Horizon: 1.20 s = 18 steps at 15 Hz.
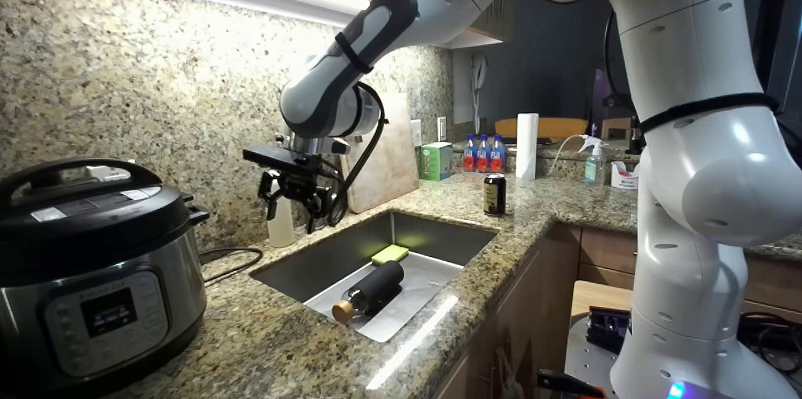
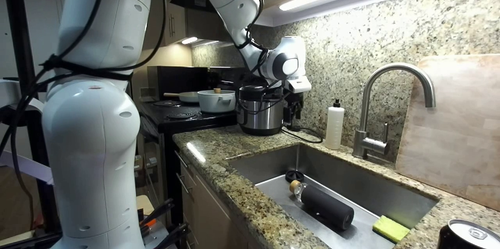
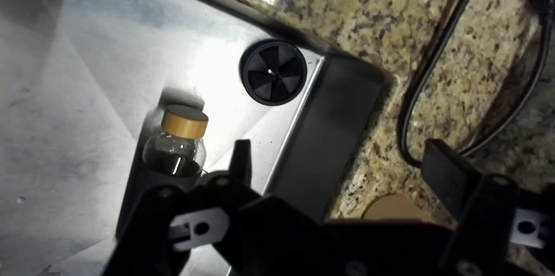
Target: Remove the bottle from the sink
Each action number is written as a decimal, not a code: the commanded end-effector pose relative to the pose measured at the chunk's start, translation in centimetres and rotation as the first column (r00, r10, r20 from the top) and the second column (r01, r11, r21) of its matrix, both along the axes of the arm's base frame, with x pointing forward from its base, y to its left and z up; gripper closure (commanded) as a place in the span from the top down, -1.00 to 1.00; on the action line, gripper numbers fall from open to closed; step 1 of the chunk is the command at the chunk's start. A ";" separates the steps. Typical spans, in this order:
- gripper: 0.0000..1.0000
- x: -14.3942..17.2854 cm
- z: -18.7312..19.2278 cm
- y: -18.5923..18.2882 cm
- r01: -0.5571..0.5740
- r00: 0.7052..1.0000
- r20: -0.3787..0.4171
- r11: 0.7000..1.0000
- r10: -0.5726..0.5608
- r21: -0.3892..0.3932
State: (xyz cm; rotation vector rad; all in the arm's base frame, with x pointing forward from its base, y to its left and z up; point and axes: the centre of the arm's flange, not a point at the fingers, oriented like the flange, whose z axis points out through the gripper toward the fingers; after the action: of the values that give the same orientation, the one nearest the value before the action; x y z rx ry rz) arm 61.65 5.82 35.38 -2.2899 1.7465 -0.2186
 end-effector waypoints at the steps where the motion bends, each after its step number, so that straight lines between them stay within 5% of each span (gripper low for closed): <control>1: 1.00 0.2 -0.2 -1.5 0.176 0.982 0.056 0.983 -0.179 0.058; 5: 1.00 0.0 -0.9 -3.6 0.354 0.927 0.094 0.929 -0.364 0.106; 9: 1.00 -0.8 -2.0 -5.7 0.520 0.834 0.118 0.840 -0.539 0.155; 13: 1.00 -2.0 -3.1 -8.6 0.671 0.705 0.126 0.714 -0.698 0.201; 18: 1.00 -3.1 -3.3 -11.9 0.829 0.507 0.098 0.516 -0.856 0.214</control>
State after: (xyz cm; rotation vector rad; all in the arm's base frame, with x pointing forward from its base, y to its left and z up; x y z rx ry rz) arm 59.79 -6.03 31.78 -1.2080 2.4314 -0.4204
